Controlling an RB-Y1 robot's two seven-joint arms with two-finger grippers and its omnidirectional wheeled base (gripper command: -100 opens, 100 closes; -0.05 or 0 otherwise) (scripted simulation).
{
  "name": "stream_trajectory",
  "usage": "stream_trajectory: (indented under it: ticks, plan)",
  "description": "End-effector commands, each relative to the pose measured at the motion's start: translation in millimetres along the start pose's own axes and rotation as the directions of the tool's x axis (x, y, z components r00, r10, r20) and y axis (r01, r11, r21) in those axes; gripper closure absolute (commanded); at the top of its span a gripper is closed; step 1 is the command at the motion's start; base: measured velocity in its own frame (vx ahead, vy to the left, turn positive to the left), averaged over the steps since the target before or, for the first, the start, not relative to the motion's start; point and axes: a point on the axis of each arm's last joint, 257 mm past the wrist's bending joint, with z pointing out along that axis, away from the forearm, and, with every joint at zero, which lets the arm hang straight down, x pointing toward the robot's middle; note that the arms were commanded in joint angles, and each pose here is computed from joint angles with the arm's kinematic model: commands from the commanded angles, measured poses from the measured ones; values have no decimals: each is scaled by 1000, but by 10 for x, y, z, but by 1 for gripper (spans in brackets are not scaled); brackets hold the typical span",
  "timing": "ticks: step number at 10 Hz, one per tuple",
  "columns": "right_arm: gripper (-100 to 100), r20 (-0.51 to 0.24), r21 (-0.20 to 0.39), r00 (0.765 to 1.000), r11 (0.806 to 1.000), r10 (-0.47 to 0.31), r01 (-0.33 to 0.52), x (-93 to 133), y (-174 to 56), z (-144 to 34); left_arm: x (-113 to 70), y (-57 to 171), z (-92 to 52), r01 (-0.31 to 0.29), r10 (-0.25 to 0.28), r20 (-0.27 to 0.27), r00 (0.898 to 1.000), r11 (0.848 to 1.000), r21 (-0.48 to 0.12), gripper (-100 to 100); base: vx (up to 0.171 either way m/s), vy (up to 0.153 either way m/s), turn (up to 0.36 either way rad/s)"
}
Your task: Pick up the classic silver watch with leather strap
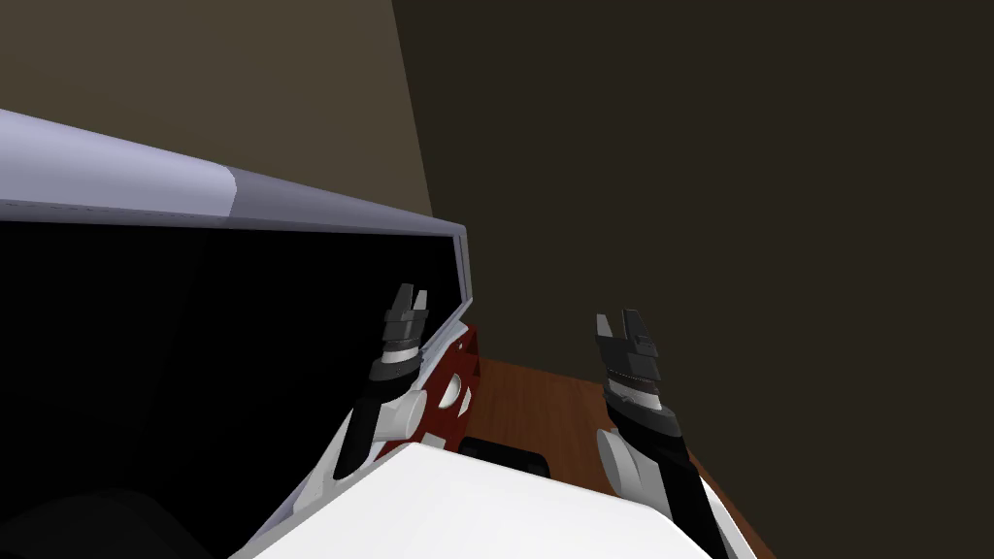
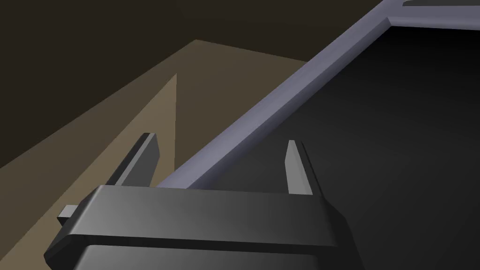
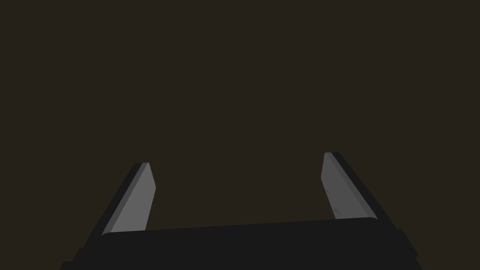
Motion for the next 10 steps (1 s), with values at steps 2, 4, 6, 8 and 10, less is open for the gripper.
stream_trajectory:
  ticks: [2, 4, 6, 8, 10]
  plan:
    - [0, 0, 0, 1000, 1000, 0, 0, 0, 0, 0, 155, 239, -104, -78, 73, -92, 993, 996, -45, -100, -39, -23, -39]
    - [0, 0, 0, 1000, 1000, 0, 0, 0, 0, 0, 237, 435, -197, -139, 126, -152, 980, 987, -79, -100, -56, -29, -33]
    - [0, 0, 0, 1000, 1000, 0, 0, 0, 0, 0, 307, 677, -322, -214, 186, -218, 958, 970, -115, -100, -63, -22, -15]
    - [0, 0, 0, 1000, 1000, 0, 0, 0, 0, 0, 353, 949, -477, -300, 248, -289, 925, 942, -151, -100, -39, -6, -15]
    - [0, 0, 0, 1000, 1000, 0, 0, 0, 0, 0, 366, 1109, -575, -346, 278, -328, 903, 923, -171, -100, -11, -6, 0]
